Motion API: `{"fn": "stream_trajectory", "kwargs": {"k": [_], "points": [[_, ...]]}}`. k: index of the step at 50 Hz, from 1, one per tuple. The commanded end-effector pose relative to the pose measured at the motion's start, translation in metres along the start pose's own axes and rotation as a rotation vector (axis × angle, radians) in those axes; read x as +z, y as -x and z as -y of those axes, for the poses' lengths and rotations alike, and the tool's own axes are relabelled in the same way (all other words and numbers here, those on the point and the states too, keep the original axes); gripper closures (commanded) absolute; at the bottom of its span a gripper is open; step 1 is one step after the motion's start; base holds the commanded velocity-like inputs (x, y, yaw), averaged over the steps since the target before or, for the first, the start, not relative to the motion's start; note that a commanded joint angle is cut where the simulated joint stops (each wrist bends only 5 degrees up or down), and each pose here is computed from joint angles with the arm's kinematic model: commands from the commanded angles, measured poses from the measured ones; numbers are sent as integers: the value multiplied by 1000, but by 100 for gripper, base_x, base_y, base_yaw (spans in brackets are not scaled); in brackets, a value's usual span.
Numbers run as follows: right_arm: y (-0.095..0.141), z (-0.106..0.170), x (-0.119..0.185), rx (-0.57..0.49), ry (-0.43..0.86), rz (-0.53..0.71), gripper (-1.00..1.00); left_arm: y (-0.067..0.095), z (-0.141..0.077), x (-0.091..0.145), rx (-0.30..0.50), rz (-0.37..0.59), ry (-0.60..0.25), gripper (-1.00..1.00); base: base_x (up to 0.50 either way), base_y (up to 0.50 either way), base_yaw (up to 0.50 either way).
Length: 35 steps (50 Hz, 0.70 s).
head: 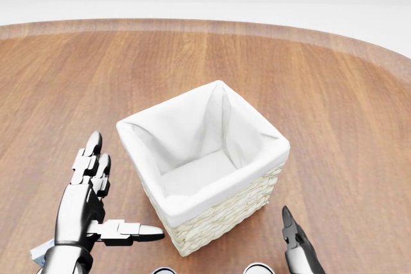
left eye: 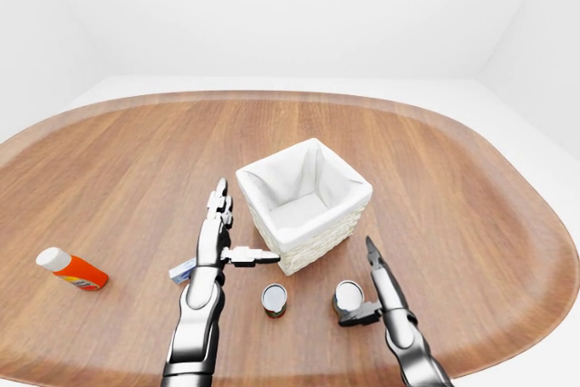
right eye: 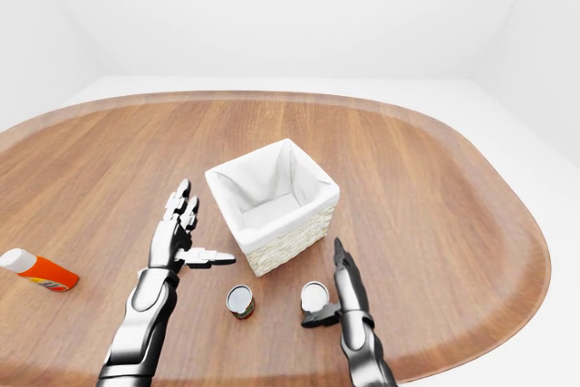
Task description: Pick up the alphabet soup and the cream cheese box, and put them in the basket.
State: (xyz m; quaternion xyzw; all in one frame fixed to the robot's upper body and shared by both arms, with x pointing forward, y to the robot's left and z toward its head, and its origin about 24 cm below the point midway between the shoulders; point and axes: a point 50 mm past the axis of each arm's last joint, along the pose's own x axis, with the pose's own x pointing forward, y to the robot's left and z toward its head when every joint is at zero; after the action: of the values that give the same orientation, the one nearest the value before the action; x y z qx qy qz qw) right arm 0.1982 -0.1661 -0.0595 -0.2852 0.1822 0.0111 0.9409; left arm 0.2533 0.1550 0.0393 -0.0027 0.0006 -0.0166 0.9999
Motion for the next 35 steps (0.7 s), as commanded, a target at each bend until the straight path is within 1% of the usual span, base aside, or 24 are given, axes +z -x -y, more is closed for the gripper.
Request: {"fn": "stream_trajectory", "kwargs": {"k": [1, 6, 20, 21, 22, 23, 35], "points": [[-8, -13, -19, 9, 68, -90, -100, 0, 1, 0, -6, 0, 3, -100, 0, 0, 0], [-10, -14, -22, 9, 78, -107, -100, 0, 1, 0, -6, 1, 3, -100, 0, 0, 0], [-10, -21, -21, 39, 96, -105, -100, 0, 0, 2, -5, 4, 8, -100, 0, 0, 0], [-10, -21, -21, 37, 98, -102, -19, 0, 0, 2, -5, 5, 7, -100, 0, 0, 0], [-10, -20, -21, 35, 99, -101, 53, 0, 0, 2, -6, 5, 8, -100, 0, 0, 0], [-10, -20, -22, 32, 104, -106, 98, 0, 0, 2, -5, 4, 7, -100, 0, 0, 0], [-4, -22, -22, 43, 100, -97, 100, 1, 1, 3, -6, 6, 6, -100, 0, 0, 0]]}}
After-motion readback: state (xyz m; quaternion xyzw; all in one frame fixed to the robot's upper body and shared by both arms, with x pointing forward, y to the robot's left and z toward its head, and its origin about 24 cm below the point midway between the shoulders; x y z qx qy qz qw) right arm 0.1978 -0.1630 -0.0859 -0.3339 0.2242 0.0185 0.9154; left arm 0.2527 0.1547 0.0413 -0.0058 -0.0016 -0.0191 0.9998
